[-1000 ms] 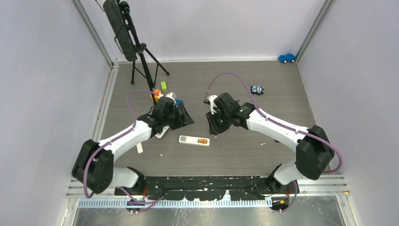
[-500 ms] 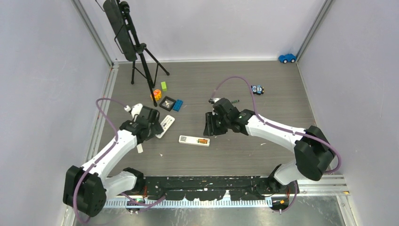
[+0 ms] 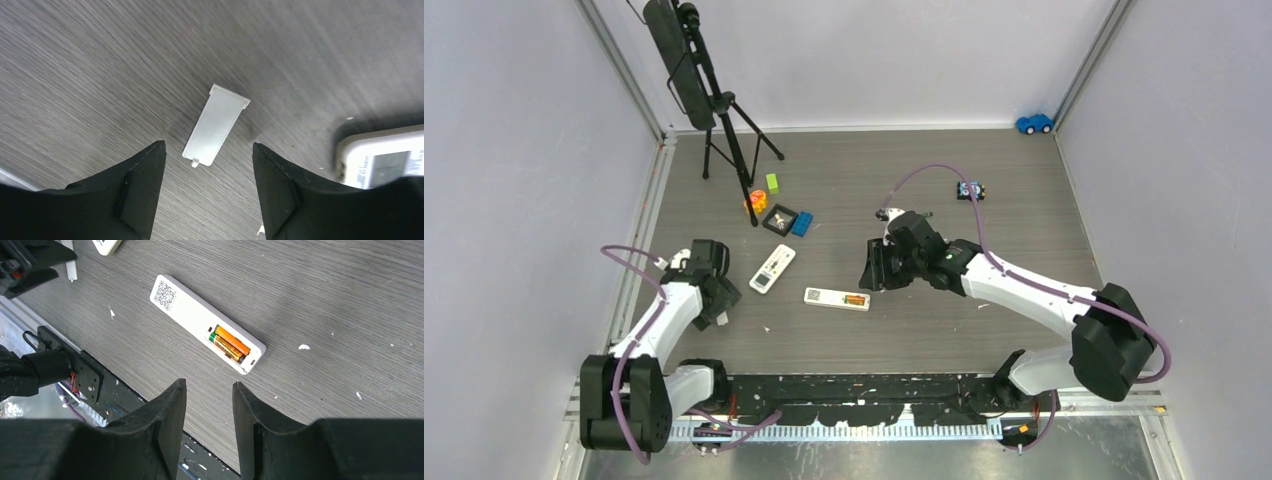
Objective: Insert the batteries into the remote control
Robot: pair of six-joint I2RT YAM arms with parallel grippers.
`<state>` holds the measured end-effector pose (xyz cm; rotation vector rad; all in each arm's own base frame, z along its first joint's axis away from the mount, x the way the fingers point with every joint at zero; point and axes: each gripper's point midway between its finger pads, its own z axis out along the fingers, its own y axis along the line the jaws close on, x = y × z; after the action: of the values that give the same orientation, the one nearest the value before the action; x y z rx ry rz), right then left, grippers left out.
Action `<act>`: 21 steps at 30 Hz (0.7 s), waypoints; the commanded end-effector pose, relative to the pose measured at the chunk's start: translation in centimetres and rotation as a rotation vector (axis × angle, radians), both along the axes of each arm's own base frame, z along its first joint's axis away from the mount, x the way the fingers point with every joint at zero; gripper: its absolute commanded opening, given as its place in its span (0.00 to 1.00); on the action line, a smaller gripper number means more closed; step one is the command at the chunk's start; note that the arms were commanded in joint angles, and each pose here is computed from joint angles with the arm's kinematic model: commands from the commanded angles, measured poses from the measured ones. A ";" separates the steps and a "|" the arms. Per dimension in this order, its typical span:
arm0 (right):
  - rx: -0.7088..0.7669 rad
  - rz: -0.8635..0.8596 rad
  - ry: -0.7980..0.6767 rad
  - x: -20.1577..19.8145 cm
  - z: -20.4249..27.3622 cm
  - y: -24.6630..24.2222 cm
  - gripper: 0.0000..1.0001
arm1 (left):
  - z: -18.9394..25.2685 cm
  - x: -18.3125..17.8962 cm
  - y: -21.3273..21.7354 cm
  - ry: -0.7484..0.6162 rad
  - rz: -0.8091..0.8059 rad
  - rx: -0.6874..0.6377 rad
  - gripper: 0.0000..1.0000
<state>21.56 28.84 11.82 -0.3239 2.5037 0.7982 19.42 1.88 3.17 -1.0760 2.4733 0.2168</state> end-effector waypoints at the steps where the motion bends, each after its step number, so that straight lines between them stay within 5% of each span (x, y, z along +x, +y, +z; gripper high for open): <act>1: 0.065 0.005 -0.079 0.5 2.6 0.1 0.44 | -2.2 -0.3 -1.5 0.036 -0.004 -0.092 0.62; 12: 0.067 -0.016 -0.097 0.6 3.2 -0.4 0.42 | -3.7 -1.2 -3.8 0.078 -0.036 -0.213 0.28; 21: 0.059 -0.025 -0.084 0.8 2.7 -0.3 0.40 | -3.1 -2.1 -6.3 0.062 -0.104 -0.234 0.24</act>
<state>21.55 28.24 13.79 -0.3136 2.4392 0.8251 19.82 -1.52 1.57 -1.0470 2.5321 0.0081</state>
